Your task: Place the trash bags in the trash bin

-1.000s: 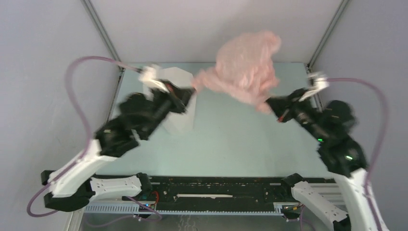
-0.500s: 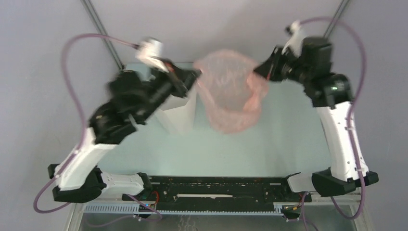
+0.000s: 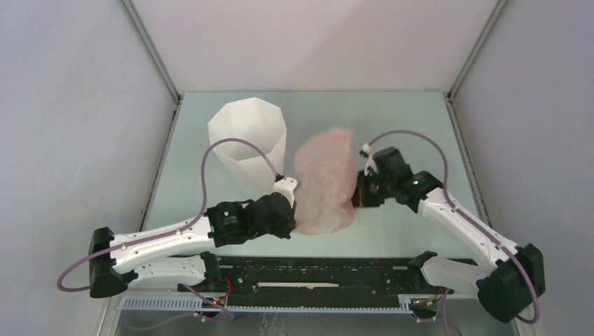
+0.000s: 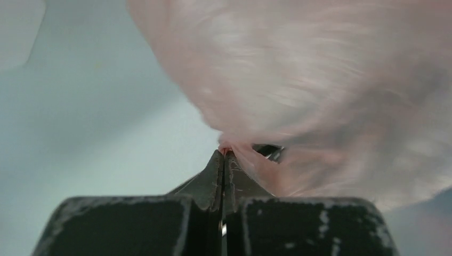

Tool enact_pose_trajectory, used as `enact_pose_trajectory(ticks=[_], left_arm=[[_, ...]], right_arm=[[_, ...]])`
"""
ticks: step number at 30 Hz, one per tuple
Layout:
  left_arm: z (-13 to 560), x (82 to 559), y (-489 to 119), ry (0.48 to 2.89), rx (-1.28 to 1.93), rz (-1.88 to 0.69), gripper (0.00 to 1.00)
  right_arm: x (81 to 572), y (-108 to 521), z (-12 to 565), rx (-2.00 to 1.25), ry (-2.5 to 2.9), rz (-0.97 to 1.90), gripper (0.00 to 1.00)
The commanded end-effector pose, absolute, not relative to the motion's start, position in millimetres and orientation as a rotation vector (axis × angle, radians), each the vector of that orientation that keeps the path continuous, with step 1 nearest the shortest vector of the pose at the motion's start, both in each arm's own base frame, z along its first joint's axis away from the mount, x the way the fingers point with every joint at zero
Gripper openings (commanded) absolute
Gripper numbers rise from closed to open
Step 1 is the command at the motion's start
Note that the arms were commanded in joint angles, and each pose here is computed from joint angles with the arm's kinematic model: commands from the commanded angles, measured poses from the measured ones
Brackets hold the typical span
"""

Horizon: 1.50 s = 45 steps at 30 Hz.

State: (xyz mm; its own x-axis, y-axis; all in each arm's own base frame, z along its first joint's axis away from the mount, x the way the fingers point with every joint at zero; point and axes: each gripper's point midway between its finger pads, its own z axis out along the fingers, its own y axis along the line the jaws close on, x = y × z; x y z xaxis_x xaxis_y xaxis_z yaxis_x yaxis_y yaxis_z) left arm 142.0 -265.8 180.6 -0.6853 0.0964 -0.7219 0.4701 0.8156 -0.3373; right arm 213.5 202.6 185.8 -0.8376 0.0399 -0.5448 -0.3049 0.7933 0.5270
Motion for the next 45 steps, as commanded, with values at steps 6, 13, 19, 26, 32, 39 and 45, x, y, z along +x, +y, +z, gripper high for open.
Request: enact_pose_trajectory(ticks=[6, 13, 19, 26, 32, 39, 45], left_arm=[[369, 205, -239, 1.879, 0.247, -0.625, 0.00], [298, 209, -242, 2.030, 0.206, -0.576, 0.00], [214, 174, -226, 2.228, 0.143, -0.623, 0.00], [172, 166, -213, 2.286, 0.018, -0.643, 0.00], [137, 163, -194, 2.337, -0.082, -0.641, 0.00], [133, 161, -184, 2.325, -0.122, -0.650, 0.00], [135, 163, -184, 2.321, -0.130, -0.660, 0.00]], right_arm=[[267, 202, 329, -0.267, 2.197, 0.799, 0.00], [258, 211, 327, -0.284, 2.252, 0.784, 0.00], [236, 220, 316, -0.295, 2.249, 0.639, 0.00], [205, 311, 252, -0.480, 2.477, 0.939, 0.25], [173, 310, 271, -0.713, 2.383, 1.064, 0.59], [176, 244, 303, -0.551, 2.334, 1.086, 0.70], [158, 205, 273, -0.445, 2.440, 1.049, 0.72]])
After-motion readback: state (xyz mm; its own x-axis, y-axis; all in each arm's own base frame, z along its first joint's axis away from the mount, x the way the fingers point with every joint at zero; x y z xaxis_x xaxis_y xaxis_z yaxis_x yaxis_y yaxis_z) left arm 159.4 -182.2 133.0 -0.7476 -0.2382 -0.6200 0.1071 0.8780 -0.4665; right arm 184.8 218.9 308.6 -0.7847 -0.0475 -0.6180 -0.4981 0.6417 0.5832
